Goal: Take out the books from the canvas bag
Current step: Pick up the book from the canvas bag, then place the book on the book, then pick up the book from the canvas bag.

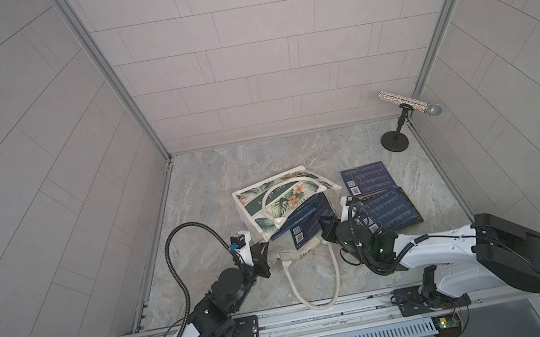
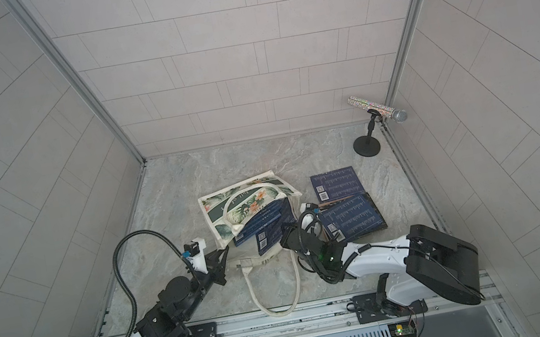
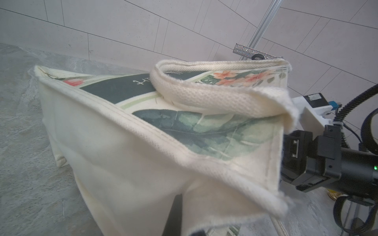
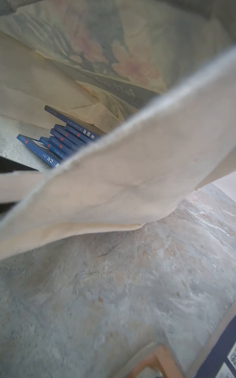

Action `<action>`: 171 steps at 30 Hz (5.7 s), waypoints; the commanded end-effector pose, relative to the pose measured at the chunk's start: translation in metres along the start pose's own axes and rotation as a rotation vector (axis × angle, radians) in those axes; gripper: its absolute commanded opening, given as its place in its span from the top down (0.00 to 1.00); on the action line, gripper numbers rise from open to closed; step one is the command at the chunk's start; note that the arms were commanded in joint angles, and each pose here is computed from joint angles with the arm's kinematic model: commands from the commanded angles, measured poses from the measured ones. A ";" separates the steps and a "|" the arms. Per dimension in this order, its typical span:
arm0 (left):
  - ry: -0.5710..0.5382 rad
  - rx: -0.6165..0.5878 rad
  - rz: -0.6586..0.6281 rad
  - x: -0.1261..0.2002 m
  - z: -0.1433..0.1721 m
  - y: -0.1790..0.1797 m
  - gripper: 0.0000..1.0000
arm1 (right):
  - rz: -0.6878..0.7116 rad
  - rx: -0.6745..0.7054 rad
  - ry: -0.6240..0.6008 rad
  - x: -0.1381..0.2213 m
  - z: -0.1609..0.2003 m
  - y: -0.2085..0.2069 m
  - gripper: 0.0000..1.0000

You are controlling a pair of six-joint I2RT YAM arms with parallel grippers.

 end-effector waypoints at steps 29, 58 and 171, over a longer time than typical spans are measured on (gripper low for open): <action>-0.047 0.007 -0.127 0.006 -0.012 0.012 1.00 | -0.209 0.494 -0.113 0.167 -0.134 0.100 1.00; -0.044 0.003 -0.127 0.005 -0.013 0.011 1.00 | 0.060 -0.213 -0.338 0.017 -0.242 -0.066 1.00; -0.083 0.020 0.029 0.005 -0.016 -0.004 1.00 | 0.245 -0.023 0.029 -0.080 0.051 0.013 0.46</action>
Point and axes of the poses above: each gripper's point midway between its finger pads, its own x axis back along the fingers, its own y axis along the line the jaws close on, z = x × y, the point moved 7 cm from there along x, back along the fingers, and after that the axes turned 4 degrees about -x, right-handed, at the moved point
